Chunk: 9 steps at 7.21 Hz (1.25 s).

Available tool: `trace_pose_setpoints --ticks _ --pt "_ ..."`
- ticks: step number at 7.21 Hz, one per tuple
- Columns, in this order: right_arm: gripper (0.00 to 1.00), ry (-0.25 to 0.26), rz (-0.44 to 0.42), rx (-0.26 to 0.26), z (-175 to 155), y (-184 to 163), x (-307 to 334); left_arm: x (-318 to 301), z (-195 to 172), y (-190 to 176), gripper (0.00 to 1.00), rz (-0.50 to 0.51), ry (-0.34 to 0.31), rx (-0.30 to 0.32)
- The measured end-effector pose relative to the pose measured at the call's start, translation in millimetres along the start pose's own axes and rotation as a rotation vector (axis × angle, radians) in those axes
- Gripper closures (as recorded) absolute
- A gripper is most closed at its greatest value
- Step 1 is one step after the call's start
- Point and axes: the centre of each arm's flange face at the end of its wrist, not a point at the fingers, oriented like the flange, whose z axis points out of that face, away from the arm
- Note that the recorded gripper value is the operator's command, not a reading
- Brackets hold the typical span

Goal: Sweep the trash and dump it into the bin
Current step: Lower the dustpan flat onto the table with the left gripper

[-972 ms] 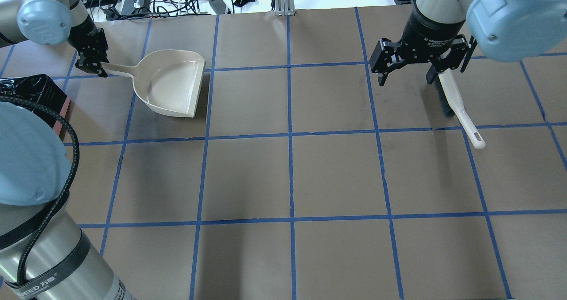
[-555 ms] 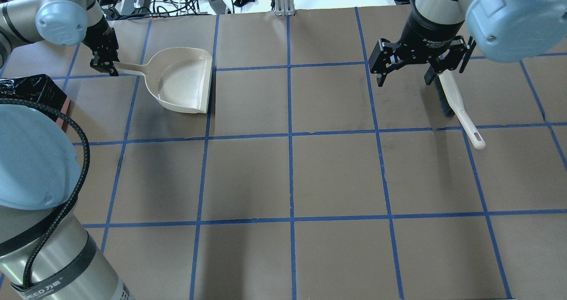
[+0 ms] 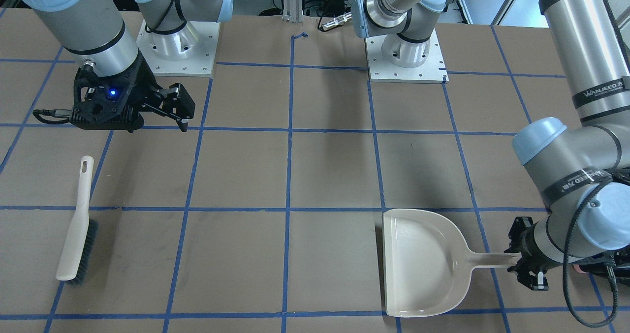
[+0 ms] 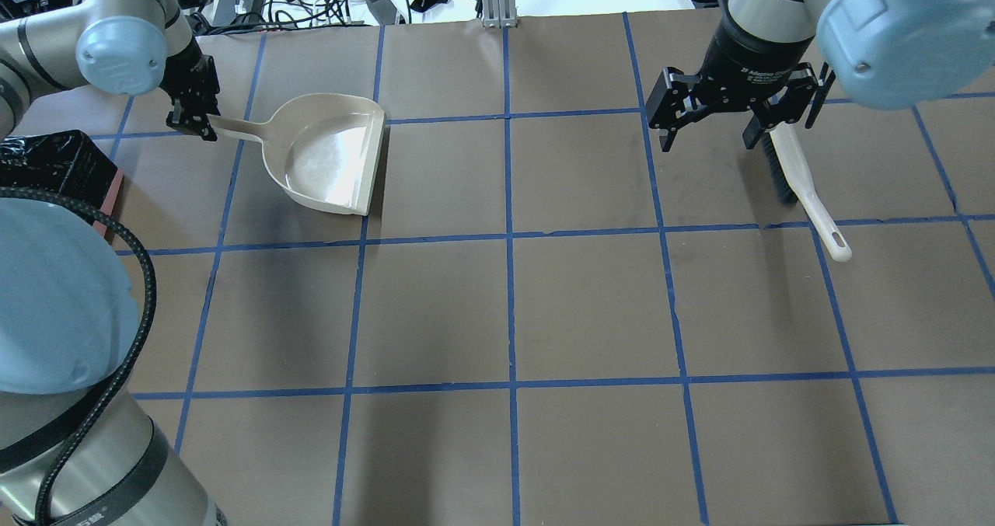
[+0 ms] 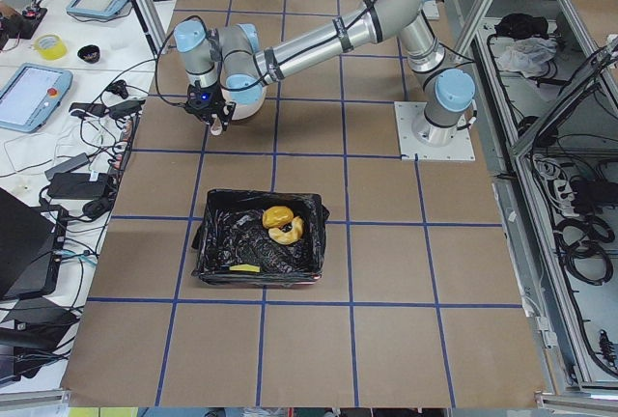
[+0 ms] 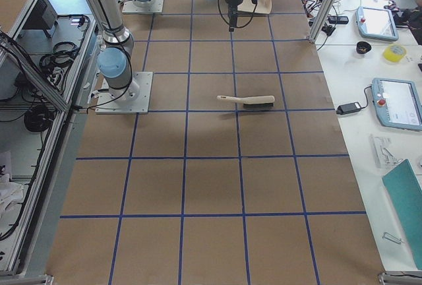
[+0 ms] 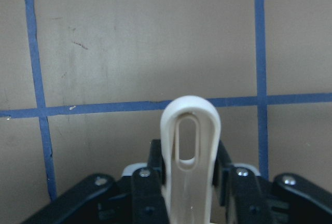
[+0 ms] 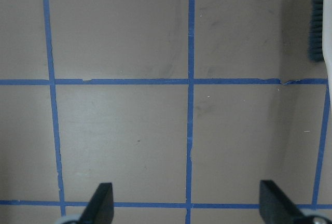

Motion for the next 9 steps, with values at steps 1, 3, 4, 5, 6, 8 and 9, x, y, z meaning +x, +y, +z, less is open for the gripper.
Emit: trace_pose_setpoints --ticks 1,3,4,5,6,8,9 --pt "0.0 -0.001 0.0 0.0 0 0 0 -6 9 5 1.0 -0.001 0.024 0.007" --pt "0.0 -0.001 -0.001 -0.001 0 0 0 -19 11 10 1.0 -0.007 0.056 0.019" --pt "0.0 -0.001 0.0 -0.001 0 0 0 -24 5 9 0.95 -0.009 0.065 0.022" --pt "0.0 -0.003 0.0 -0.002 1 0 0 -29 2 9 0.88 -0.009 0.066 0.023" --pt "0.0 -0.005 0.0 -0.003 1 0 0 -32 4 10 0.78 -0.009 0.064 0.022" --pt "0.0 -0.006 0.0 -0.003 1 0 -1 -34 8 11 0.56 -0.008 0.059 0.02" --pt "0.0 -0.001 0.0 -0.003 1 0 0 -34 8 11 0.46 -0.007 0.06 0.02"
